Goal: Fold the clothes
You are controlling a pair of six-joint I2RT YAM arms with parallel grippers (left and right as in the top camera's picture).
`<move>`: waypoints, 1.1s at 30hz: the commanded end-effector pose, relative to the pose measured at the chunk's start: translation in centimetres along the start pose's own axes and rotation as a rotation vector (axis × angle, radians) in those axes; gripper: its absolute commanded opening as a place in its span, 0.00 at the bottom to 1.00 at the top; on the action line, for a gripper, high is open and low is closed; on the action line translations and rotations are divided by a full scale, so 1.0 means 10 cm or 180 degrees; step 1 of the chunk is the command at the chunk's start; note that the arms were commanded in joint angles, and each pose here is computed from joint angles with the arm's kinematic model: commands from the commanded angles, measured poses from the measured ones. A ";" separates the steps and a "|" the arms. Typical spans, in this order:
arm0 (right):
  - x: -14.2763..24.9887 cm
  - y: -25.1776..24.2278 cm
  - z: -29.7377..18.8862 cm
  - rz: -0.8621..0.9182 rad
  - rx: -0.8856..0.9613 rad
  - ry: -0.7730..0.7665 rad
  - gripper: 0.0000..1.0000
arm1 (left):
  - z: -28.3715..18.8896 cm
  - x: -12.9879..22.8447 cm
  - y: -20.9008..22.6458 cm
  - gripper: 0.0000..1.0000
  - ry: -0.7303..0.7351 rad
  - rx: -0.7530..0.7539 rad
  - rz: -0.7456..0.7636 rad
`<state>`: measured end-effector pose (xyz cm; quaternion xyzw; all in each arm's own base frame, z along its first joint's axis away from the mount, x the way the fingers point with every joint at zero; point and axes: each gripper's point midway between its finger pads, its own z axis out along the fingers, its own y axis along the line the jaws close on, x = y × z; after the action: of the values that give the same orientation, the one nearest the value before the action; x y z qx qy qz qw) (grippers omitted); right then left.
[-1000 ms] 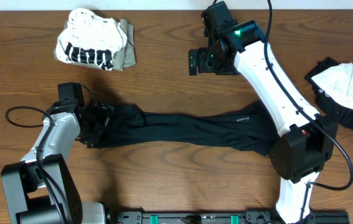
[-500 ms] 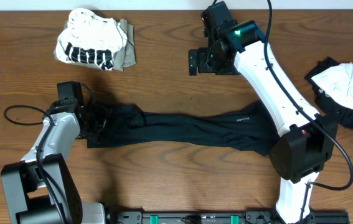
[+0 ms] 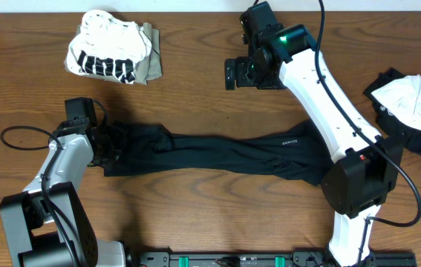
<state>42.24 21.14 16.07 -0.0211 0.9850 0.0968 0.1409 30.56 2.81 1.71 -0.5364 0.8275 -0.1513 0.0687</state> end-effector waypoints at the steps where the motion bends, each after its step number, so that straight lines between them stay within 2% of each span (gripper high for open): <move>1: 0.03 -0.01 0.02 -0.0016 -0.0008 0.0037 0.99 | 0.04 -0.02 0.07 0.23 -0.0033 -0.0081 -0.0018; 4: 0.03 0.00 0.02 -0.0017 -0.0009 0.0035 0.99 | 0.04 -0.03 0.06 0.19 -0.0036 -0.0074 0.0049; 7: 0.02 0.00 0.02 -0.0016 -0.0012 0.0027 0.99 | 0.04 -0.02 0.07 0.06 -0.0031 -0.0082 0.0190; 14: 0.02 0.00 0.02 -0.0017 -0.0011 0.0026 0.99 | -0.03 -0.02 0.06 0.06 -0.0048 -0.0075 0.0276; 19: 0.02 0.00 0.02 -0.0017 -0.0011 0.0026 0.99 | -0.14 -0.12 0.15 0.05 -0.0277 -0.0276 0.0378; 26: 0.02 0.00 0.02 -0.0017 -0.0012 0.0024 0.99 | -0.28 -0.16 0.11 0.06 -0.0420 -0.0230 0.0611; 33: 0.02 0.00 0.02 -0.0017 -0.0012 0.0025 0.99 | -0.33 -0.10 0.25 0.06 -0.0365 -0.0407 0.0626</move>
<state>42.27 21.16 16.08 -0.0211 0.9849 0.0973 0.1415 28.18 4.42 3.62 -0.4696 0.8743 -0.0832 0.0904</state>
